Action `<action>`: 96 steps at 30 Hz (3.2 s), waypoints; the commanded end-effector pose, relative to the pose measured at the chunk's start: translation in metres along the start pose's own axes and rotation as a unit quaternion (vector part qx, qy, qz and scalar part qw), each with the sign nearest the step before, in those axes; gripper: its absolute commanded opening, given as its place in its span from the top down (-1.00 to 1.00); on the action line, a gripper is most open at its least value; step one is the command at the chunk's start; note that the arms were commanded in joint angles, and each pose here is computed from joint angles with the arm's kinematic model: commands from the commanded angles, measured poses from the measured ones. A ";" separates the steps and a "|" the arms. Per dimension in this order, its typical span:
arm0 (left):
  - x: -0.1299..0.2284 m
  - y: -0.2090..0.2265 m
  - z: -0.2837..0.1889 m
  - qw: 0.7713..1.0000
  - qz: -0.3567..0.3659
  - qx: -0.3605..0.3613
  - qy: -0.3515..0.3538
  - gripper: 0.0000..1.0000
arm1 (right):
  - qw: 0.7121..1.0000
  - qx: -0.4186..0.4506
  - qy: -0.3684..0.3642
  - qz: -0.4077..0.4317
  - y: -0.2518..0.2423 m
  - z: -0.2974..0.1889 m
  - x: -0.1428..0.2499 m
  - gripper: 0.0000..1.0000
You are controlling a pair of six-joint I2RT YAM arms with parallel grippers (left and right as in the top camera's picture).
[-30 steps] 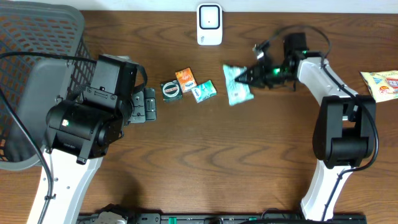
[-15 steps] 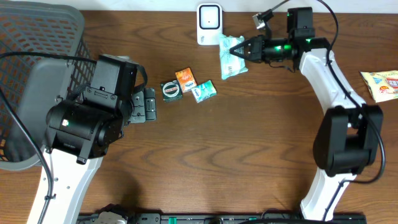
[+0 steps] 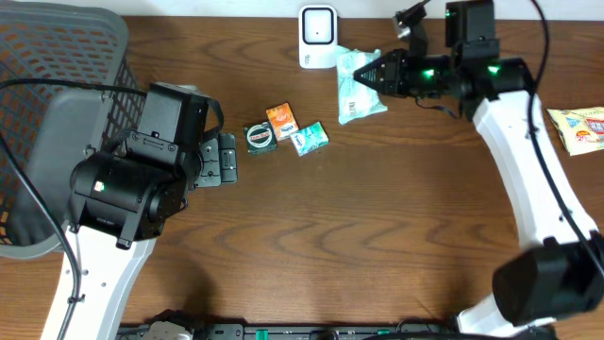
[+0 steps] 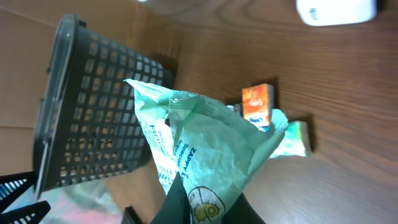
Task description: Scan the item barcode
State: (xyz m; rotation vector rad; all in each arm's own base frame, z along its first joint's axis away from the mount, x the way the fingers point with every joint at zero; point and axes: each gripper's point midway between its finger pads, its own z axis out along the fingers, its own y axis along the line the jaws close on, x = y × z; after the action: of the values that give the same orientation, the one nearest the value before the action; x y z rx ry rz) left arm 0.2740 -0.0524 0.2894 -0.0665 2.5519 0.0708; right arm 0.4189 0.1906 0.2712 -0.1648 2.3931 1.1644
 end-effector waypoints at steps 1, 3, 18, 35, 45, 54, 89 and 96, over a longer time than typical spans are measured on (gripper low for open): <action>-0.002 0.004 0.000 1.000 0.003 -0.009 -0.003 -0.96 | 0.999 0.040 -0.030 -0.010 0.005 -0.018 -0.008 0.98; -0.002 0.004 0.000 1.000 0.003 -0.009 -0.003 -0.96 | 0.999 0.043 -0.026 -0.006 0.004 -0.018 -0.005 0.98; -0.002 0.004 0.000 1.000 0.002 -0.009 -0.003 -0.95 | 0.994 0.080 -0.022 0.072 -0.017 -0.009 0.006 0.97; -0.002 0.004 0.000 1.000 0.003 -0.009 -0.003 -0.95 | 0.996 0.067 -0.026 0.061 -0.011 0.010 0.009 0.97; -0.002 0.004 0.000 1.000 0.003 -0.009 -0.003 -0.96 | 0.998 0.033 -0.008 0.055 -0.003 0.023 0.020 0.97; -0.002 0.004 0.000 1.000 0.003 -0.009 -0.003 -0.96 | 0.998 0.031 -0.016 0.053 -0.002 0.023 0.016 0.97; -0.002 0.004 0.000 1.000 0.003 -0.009 -0.003 -0.96 | 0.908 0.412 -0.081 -0.006 -0.117 0.012 0.015 0.98; -0.002 0.004 0.000 1.000 0.002 -0.009 -0.003 -0.96 | 0.833 0.552 -0.008 -0.015 -0.188 0.021 0.051 0.98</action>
State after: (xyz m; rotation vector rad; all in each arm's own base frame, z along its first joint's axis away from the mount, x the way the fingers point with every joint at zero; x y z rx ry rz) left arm 0.2740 -0.0523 0.2893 -0.0664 2.5522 0.0709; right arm 0.4382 0.1167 0.1238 0.2030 2.6290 -0.0880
